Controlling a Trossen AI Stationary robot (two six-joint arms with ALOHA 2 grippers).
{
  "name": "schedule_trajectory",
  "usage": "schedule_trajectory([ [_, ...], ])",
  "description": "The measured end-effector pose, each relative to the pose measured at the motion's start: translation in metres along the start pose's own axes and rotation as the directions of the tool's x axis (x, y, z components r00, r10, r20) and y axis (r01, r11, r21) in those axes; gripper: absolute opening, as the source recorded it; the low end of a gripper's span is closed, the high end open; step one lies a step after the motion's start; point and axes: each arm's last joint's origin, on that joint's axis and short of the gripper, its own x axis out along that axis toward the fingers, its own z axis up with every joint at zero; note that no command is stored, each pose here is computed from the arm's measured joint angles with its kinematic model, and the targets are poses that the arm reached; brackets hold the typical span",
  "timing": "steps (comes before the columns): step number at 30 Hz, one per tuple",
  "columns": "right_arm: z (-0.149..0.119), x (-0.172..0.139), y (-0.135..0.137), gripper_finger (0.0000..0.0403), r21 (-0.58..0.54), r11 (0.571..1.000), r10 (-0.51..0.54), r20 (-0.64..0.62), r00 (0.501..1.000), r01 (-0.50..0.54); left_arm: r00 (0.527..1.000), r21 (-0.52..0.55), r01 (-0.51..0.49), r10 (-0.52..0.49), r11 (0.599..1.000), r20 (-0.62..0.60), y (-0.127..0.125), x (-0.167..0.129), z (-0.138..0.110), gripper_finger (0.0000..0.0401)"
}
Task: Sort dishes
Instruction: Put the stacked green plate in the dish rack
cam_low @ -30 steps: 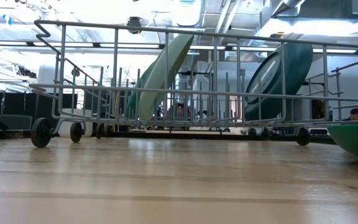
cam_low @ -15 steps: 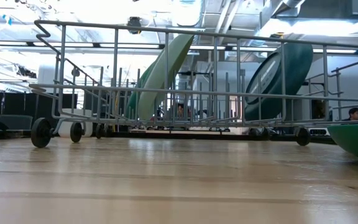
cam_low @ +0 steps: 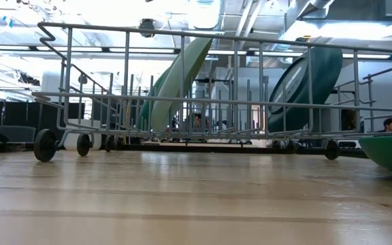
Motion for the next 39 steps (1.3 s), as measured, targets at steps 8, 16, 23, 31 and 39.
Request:
schedule_trajectory([
  [8,-0.036,0.043,0.022,0.0198,-0.082,0.994,-0.083,-0.115,0.990,0.073,0.955,0.153,0.006,0.040,0.988,-0.294,-0.011,0.031,0.009,0.0002],
  [16,-0.032,0.049,0.010,0.0198,-0.217,0.966,-0.161,-0.087,0.983,0.139,0.983,-0.072,0.000,-0.013,0.997,-0.185,-0.006,0.041,0.000,0.0002],
  [23,-0.013,0.032,0.002,0.0189,-0.505,0.850,-0.175,-0.007,0.985,0.147,0.998,-0.574,-0.005,0.039,0.819,0.047,0.027,0.034,-0.031,0.0004],
  [31,0.027,-0.016,-0.023,0.0165,-0.468,0.857,-0.152,0.167,0.974,0.214,0.879,-0.749,0.391,0.023,0.535,0.476,0.041,0.010,-0.086,0.0005],
  [39,0.045,-0.001,-0.057,0.0211,-0.337,0.915,0.296,0.192,0.936,-0.220,0.616,-0.487,0.631,-0.009,0.604,0.788,0.041,0.004,-0.092,0.0005],
])
